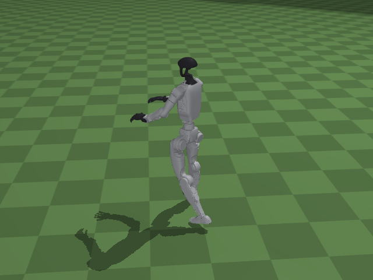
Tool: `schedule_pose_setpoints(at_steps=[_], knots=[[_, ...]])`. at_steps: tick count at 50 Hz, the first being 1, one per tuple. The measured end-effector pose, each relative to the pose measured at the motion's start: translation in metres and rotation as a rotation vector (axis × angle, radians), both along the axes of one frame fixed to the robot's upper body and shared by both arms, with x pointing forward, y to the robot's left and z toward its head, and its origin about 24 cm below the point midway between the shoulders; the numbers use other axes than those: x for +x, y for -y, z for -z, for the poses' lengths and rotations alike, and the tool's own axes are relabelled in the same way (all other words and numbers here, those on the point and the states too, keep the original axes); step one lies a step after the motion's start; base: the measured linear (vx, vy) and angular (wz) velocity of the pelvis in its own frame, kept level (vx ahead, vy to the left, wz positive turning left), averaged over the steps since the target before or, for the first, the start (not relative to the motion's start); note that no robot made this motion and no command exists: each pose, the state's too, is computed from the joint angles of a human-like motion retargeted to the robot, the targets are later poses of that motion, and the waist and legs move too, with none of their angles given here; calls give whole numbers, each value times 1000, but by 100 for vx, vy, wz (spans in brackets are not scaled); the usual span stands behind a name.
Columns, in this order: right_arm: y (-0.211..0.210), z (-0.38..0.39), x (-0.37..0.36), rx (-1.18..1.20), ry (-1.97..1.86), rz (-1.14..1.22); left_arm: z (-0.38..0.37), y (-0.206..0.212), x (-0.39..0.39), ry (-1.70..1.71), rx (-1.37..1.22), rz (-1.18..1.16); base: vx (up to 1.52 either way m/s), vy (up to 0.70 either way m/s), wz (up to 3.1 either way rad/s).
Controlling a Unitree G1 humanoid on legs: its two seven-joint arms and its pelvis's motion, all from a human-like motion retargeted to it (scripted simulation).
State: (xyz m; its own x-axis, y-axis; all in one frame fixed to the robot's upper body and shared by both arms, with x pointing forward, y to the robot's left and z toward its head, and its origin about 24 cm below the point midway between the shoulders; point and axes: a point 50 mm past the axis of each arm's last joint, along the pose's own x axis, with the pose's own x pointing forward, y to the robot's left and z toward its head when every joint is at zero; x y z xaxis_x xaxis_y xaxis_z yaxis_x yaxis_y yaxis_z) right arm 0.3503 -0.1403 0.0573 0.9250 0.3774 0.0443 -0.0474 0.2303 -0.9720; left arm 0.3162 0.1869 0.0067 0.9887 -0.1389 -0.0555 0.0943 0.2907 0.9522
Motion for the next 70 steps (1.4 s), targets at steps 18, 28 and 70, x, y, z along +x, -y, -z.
schedule_pose_setpoints(at_steps=[18,28,70], knots=[[14,-5,6,-29,13,76,-12,2,9,18,50,7,46,-18,25],[-1,-11,12,-22,37,47,-15,-5,12,10,57,-15,49,1,0],[39,7,-3,22,-24,151,-4,13,6,30,-60,-24,53,-2,83]])
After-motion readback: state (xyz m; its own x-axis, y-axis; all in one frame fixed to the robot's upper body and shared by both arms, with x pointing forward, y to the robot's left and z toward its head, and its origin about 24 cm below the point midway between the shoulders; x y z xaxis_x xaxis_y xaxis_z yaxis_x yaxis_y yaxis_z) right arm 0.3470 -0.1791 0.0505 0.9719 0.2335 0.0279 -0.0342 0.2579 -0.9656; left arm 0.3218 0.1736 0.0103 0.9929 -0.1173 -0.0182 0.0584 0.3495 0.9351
